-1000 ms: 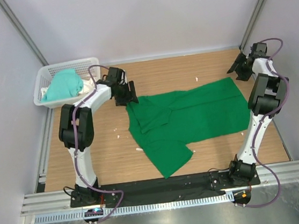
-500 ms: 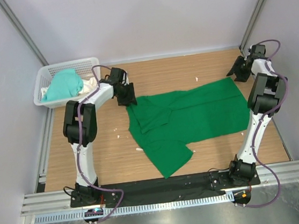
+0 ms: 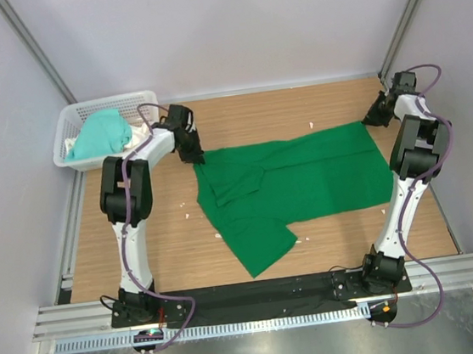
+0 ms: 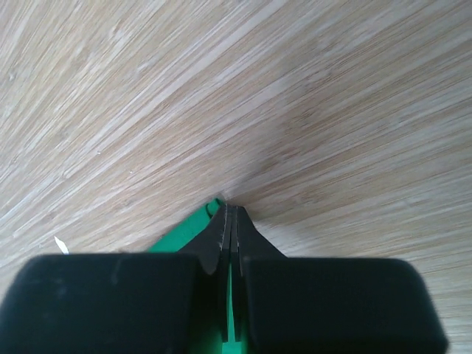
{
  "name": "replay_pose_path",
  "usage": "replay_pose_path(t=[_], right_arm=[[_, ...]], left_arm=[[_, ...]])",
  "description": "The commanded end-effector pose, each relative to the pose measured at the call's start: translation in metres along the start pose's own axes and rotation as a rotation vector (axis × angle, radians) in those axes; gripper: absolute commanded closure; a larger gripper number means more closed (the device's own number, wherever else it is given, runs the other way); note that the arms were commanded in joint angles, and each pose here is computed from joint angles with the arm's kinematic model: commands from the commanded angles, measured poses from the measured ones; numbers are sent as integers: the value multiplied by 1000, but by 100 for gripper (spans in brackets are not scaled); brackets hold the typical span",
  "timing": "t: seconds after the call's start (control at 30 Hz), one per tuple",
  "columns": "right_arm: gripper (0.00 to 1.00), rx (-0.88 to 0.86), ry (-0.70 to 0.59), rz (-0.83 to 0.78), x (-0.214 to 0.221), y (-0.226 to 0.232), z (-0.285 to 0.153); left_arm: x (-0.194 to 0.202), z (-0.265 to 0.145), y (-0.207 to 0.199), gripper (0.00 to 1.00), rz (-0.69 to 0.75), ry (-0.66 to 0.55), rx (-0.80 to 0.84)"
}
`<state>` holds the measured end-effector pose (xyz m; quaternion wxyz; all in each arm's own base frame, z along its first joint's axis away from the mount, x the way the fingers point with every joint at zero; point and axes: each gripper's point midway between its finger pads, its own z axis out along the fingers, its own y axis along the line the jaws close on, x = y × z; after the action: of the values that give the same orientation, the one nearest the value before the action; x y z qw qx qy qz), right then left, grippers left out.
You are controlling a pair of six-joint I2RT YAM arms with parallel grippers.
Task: Fold and stack the t-shirts
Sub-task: Fold the tshirt
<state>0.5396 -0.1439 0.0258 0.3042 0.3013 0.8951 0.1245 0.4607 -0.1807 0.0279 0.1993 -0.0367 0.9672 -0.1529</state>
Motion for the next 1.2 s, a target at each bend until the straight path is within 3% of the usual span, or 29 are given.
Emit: replay_pose_path(t=[0.0, 0.03, 0.07, 0.1, 0.23, 0.3, 0.37, 0.4, 0.47, 0.57, 0.6, 0.77, 0.9, 1.17], right_arm=[[97, 39, -59, 11, -17, -1, 3], [92, 44, -59, 19, -18, 0, 0], [78, 57, -57, 31, -20, 1, -4], [71, 70, -64, 35, -23, 2, -9], [48, 159, -110, 54, -39, 1, -43], [39, 233, -91, 63, -36, -6, -61], [35, 244, -66, 72, -25, -5, -79], [34, 243, -62, 85, -20, -5, -83], [34, 231, -17, 102, -1, -6, -86], [41, 204, -6, 103, 13, -1, -99], [43, 188, -17, 98, 11, 4, -108], [60, 119, 1, 75, 29, 14, -125], [60, 96, -9, 65, 37, 17, -135], [60, 110, 5, 52, 51, 11, -141]], left_arm=[[-32, -14, 7, 94, -25, -87, -59], [-31, -20, 6, 81, -26, -81, -63], [-33, -25, 6, 65, -29, -90, -76], [-32, -31, 6, 51, -27, -92, -87], [-38, -94, -6, 39, 5, -195, -114], [-22, -108, -9, 32, 17, -193, -121], [-10, -134, -22, 36, 27, -204, -61], [15, -131, -27, 42, 24, -134, 2], [33, -134, -39, 48, 1, -104, 97], [81, -126, -52, 59, -59, 18, 231], [81, -128, -58, 63, -59, -2, 265], [113, -114, -59, 65, -85, 61, 291], [122, -102, -59, 56, -94, 97, 306], [132, -75, -54, 62, -132, 152, 292]])
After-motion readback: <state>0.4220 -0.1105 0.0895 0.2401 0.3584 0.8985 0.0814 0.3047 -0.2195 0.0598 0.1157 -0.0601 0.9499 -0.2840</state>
